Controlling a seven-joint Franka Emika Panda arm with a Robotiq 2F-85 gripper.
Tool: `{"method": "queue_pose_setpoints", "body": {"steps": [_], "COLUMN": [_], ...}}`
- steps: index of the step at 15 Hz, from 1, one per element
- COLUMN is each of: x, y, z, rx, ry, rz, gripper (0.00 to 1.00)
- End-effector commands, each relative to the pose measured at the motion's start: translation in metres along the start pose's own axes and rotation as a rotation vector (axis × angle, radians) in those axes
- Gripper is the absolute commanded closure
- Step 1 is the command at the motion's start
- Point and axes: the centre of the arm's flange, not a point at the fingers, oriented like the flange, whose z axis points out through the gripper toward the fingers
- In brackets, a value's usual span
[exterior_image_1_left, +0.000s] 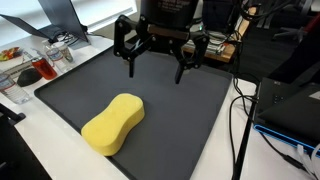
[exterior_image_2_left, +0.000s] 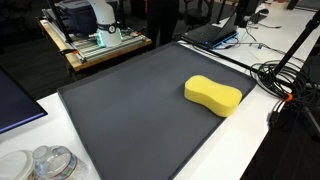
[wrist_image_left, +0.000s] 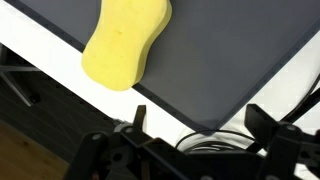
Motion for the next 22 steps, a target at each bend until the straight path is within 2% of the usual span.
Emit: {"method": "queue_pose_setpoints", "body": {"steps": [1, 4, 7, 12, 17, 22], "x": [0.000, 0.018, 0.024, 0.007, -0.032, -0.083], "y": [0.000, -0.015, -0.039, -0.071, -0.072, -0.061], "z": [0.000, 0.003, 0.016, 0.045, 0.073, 0.082], "rx": [0.000, -0.104, -0.154, -0.131, -0.066, -0.043], "ry": [0.001, 0.024, 0.042, 0.074, 0.129, 0.174], "rz": [0.002, -0.002, -0.001, 0.039, 0.075, 0.128], "gripper": [0.00, 0.00, 0.00, 0.00, 0.00, 0.00]}}
